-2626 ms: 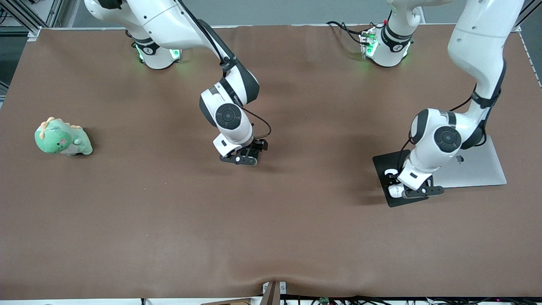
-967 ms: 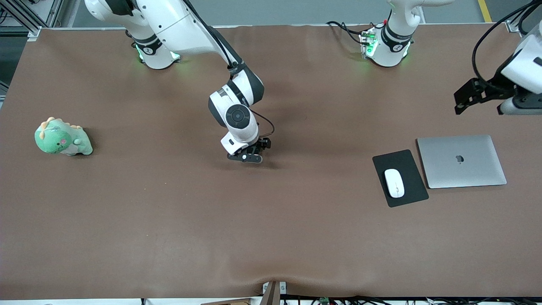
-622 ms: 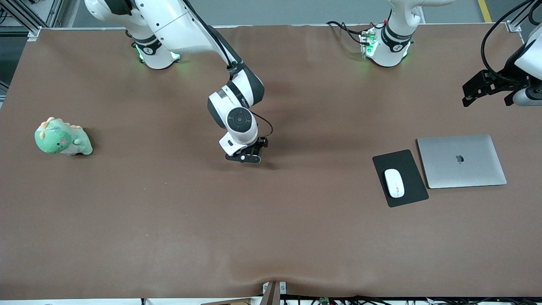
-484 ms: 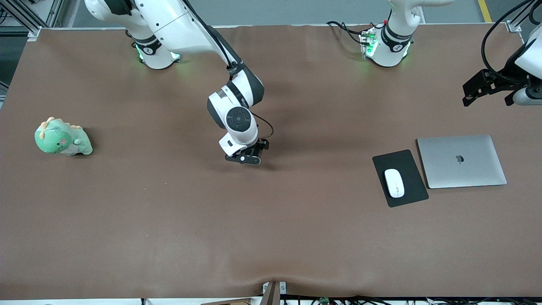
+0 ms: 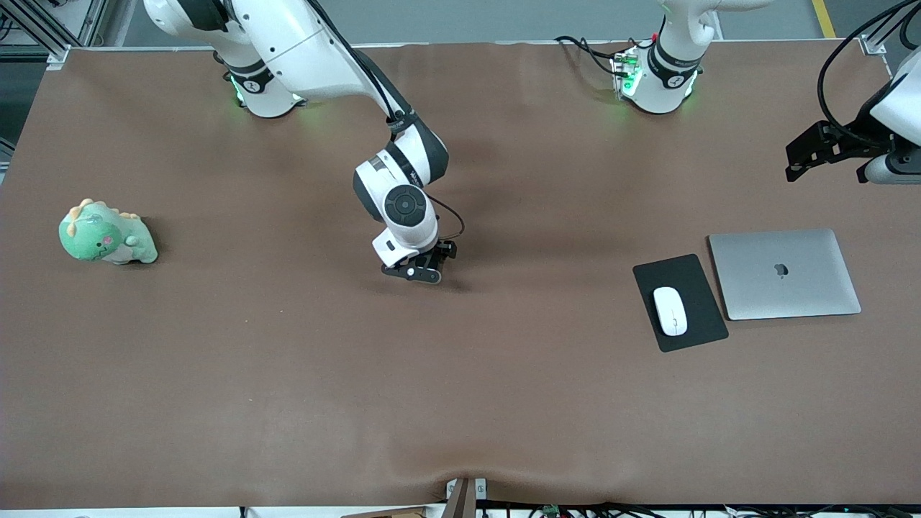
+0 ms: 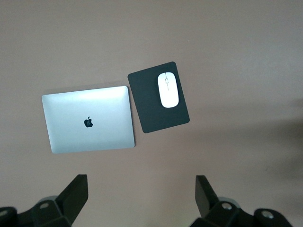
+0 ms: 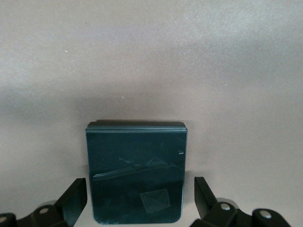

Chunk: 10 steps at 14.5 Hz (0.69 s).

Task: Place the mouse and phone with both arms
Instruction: 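Lift the black phone with the right gripper, then carry the phone with the right gripper toward the green plush toy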

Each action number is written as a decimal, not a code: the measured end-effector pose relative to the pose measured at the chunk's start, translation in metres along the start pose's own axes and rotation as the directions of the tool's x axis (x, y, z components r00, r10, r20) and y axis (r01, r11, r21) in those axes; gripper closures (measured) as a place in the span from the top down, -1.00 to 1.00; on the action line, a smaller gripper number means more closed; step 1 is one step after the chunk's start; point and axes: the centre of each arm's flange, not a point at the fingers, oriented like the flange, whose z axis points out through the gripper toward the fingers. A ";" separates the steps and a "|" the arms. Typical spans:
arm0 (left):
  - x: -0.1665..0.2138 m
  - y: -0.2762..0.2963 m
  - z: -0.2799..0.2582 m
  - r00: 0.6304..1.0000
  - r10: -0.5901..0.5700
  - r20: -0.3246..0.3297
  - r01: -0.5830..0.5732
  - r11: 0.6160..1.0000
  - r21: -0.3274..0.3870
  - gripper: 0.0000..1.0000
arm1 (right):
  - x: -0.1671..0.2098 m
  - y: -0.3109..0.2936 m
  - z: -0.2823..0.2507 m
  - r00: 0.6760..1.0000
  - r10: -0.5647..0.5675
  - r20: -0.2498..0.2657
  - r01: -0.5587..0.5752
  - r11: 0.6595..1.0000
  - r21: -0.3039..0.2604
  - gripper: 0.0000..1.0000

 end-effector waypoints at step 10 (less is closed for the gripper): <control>-0.016 -0.008 -0.019 1.000 -0.014 0.011 0.014 1.000 0.001 1.00 | 0.019 0.018 -0.010 0.999 0.039 0.028 -0.038 0.999 -0.028 0.59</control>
